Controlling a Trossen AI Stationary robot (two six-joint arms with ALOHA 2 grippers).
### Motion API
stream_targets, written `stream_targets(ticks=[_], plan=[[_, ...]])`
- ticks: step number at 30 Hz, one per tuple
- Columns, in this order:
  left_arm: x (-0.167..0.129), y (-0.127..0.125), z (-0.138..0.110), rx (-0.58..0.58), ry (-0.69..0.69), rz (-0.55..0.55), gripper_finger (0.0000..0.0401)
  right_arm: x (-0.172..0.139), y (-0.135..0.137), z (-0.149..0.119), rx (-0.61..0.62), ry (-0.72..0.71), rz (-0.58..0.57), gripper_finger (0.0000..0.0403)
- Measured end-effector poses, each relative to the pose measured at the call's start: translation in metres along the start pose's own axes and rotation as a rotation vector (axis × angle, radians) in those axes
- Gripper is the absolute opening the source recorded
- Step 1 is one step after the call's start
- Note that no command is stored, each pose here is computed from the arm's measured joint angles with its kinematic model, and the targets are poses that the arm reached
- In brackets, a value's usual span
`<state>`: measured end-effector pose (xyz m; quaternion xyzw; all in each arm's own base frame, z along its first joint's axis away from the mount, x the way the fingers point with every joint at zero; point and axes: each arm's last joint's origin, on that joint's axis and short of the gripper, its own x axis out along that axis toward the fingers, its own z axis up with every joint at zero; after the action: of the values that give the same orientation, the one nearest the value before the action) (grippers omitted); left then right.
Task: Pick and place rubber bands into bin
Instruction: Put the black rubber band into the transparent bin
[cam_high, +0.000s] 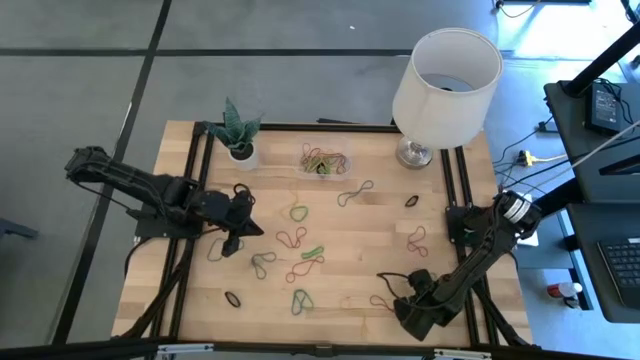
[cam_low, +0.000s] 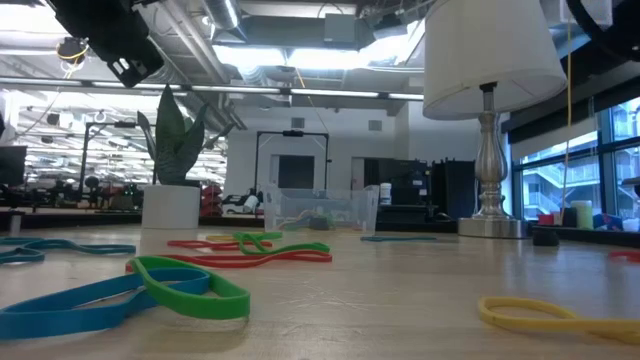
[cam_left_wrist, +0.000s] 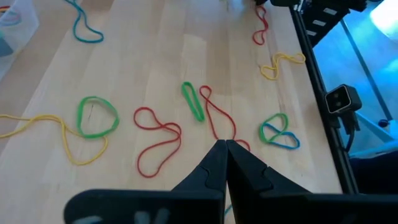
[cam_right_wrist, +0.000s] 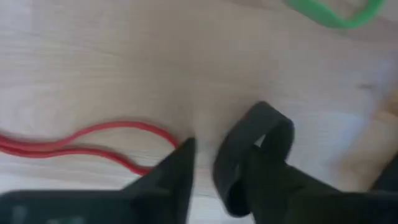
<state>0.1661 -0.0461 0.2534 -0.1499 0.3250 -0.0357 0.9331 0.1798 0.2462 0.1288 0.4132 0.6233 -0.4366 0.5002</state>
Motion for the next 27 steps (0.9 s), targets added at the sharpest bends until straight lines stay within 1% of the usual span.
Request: stream_targets(ticks=[3,4,5,8,9,11,13,14,16,19,21,25,27], plan=[[0.0,0.0,0.0,0.021,0.0,0.0,0.0001,0.002,0.001,0.0,0.004,-0.01,0.005,0.0042],[0.0,0.0,0.0,0.033,0.0,0.0,0.0001,0.0,0.002,-0.001,0.001,-0.009,0.006,0.0022],[0.0,0.0,0.0,0.047,0.001,0.001,0.0001,-0.003,0.002,0.0,0.003,-0.015,0.006,0.0014],[0.0,0.0,0.0,0.084,0.0,0.001,0.0001,-0.018,0.0,0.007,0.017,-0.062,-0.044,0.0011],[0.0,0.0,0.0,0.091,0.0,0.002,0.0001,-0.028,0.0,0.01,0.02,-0.078,-0.059,0.0008],[0.0,0.001,0.0,0.093,-0.004,0.009,0.0001,-0.05,0.006,0.014,0.015,-0.095,-0.047,0.0005],[0.0,0.002,0.001,0.09,-0.008,0.034,0.0001,-0.07,0.008,0.024,0.004,-0.16,-0.072,0.0005],[0.0,0.004,0.0,0.087,-0.004,0.049,0.0001,-0.082,0.011,0.029,-0.009,-0.19,-0.07,0.0004],[-0.001,0.007,0.001,0.089,-0.008,0.066,0.0001,-0.106,0.021,0.039,-0.05,-0.226,-0.028,0.0003],[-0.004,0.012,0.004,0.106,-0.028,0.084,0.0001,-0.136,0.035,0.065,-0.137,-0.309,0.007,0.0003],[-0.007,0.016,0.005,0.108,-0.045,0.098,0.0001,-0.155,0.048,0.086,-0.207,-0.361,0.065,0.0002],[-0.011,0.022,0.008,0.1,-0.073,0.128,0.0001,-0.186,0.068,0.137,-0.377,-0.499,0.137,0.0002],[-0.012,0.025,0.01,0.089,-0.083,0.146,0.0001,-0.201,0.077,0.167,-0.457,-0.572,0.17,0.0001]])
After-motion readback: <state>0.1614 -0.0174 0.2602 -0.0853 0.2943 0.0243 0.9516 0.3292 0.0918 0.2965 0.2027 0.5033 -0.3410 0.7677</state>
